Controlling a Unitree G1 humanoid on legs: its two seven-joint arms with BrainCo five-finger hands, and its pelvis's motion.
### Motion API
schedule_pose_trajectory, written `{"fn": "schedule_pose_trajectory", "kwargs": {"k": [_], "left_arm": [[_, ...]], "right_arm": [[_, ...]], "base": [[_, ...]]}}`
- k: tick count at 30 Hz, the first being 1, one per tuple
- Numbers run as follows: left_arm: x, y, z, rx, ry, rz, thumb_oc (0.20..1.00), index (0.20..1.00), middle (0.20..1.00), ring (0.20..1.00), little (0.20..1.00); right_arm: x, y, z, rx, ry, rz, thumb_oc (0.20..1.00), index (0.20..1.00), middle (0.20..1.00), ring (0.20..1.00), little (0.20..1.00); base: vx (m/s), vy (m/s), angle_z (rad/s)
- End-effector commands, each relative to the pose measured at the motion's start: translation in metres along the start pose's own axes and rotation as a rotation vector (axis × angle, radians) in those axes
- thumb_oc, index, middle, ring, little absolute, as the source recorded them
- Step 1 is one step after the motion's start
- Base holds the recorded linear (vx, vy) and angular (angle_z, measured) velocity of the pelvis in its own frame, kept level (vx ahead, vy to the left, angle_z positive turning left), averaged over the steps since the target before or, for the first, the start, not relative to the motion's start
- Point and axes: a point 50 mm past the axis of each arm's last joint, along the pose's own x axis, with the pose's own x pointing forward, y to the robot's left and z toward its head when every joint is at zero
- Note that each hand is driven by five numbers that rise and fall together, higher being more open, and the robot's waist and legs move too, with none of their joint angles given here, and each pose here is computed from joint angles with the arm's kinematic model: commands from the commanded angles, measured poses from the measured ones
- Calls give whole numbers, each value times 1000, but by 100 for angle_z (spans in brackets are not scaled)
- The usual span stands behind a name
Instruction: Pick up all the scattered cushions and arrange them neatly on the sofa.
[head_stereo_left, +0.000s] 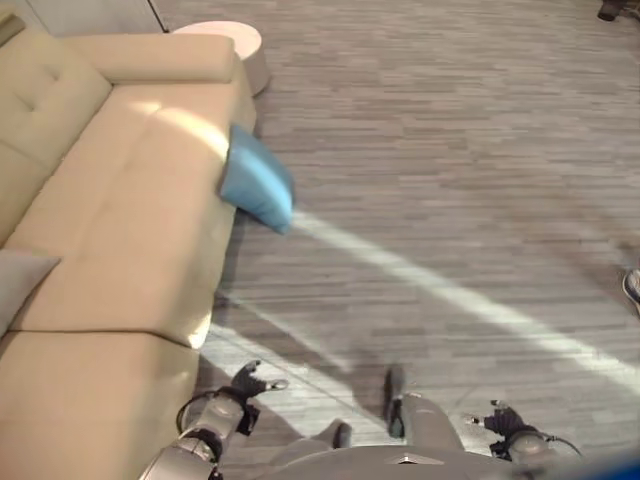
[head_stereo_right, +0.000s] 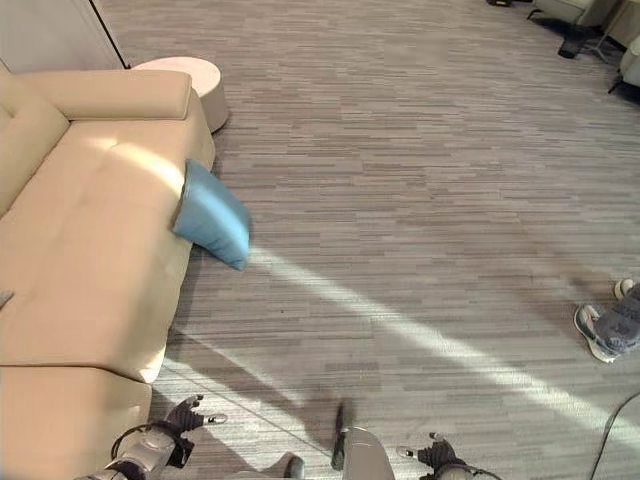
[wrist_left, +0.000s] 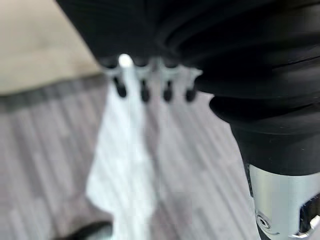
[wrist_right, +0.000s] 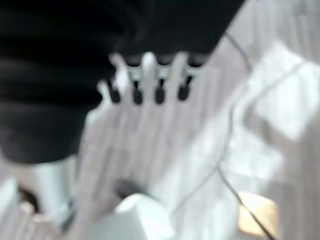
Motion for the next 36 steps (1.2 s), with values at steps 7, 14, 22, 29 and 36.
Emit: {"fn": "schedule_pose_trajectory", "kwargs": {"k": [7,14,22,29,36], "left_arm": [[-1,-9,-1,-16,-9,-4,1000,1000,1000,1000,1000],[-2,-14,-4,-26,-9,-18,1000,1000,1000,1000,1000],[-3,-5,-12,-31,22,-3,1000,1000,1000,1000,1000],[-1,-6,-2,-26,-16,-6,1000,1000,1000,1000,1000],[0,-10,6,-24,-39,-12,1000,1000,1000,1000,1000]], "right_arm": [[-1,-24,-11,37,18,-79,1000,1000,1000,1000,1000],[-1,-30,-11,36,12,-91,1000,1000,1000,1000,1000],[1,-23,0,1,-22,-55,1000,1000,1000,1000,1000],[0,-16,-6,2,-5,-31,1000,1000,1000,1000,1000],[-1,-17,-9,27,-6,-41,1000,1000,1000,1000,1000]], "base": [[300,-306,56],[296,-31,17],[320,79,-20],[329,-193,63],[168,-242,100]]}}
